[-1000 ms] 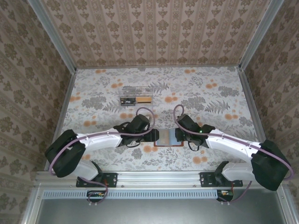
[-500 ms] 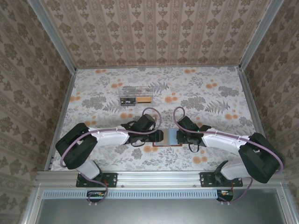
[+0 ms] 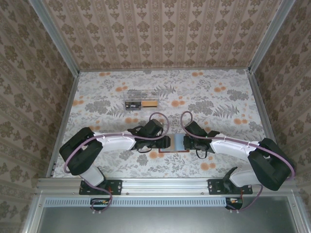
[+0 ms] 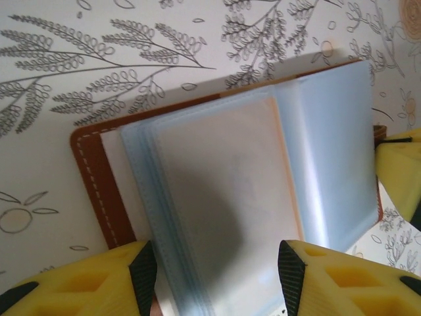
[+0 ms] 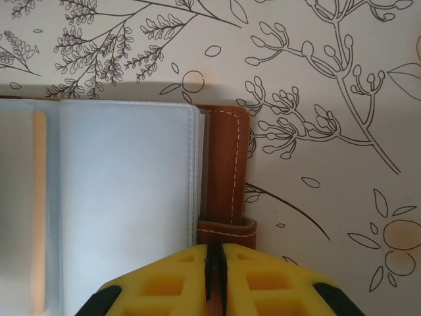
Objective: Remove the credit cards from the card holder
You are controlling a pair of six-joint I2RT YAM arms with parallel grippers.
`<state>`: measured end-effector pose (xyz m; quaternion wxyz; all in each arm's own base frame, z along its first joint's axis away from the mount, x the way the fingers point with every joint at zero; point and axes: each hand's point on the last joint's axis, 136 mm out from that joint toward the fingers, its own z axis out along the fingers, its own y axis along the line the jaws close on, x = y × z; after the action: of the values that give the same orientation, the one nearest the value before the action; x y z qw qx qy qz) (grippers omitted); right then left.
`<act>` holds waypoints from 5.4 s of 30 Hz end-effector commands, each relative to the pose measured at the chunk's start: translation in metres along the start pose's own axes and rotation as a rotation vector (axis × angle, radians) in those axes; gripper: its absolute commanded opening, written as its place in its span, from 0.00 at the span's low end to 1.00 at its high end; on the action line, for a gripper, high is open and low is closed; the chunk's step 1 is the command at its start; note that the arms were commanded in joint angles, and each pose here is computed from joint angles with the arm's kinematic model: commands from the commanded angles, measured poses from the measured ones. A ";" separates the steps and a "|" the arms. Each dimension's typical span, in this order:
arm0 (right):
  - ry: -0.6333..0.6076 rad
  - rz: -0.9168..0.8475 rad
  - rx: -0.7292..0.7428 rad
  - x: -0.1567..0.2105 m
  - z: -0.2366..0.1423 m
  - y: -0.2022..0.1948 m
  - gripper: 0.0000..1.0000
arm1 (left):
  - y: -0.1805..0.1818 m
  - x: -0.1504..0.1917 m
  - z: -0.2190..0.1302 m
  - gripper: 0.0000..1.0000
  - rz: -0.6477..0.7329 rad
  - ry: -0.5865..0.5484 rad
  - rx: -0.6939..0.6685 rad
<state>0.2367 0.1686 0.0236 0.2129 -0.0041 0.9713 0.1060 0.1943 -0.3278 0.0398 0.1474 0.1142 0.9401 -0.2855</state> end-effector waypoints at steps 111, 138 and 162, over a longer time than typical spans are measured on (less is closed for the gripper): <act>-0.092 0.111 -0.285 -0.026 -0.055 0.048 0.26 | 0.005 -0.025 -0.029 0.18 -0.037 -0.083 0.129; 0.094 0.207 -0.217 -0.002 0.008 0.048 0.24 | -0.014 -0.015 0.014 0.00 0.001 0.008 0.164; 0.106 0.267 -0.243 0.004 0.011 0.037 0.00 | 0.003 0.003 0.027 0.00 -0.042 0.066 0.091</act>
<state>0.2438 0.2137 0.0255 0.1531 0.0872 0.9518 0.2510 0.2049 -0.3457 0.0299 0.1260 0.1165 0.9185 -0.3561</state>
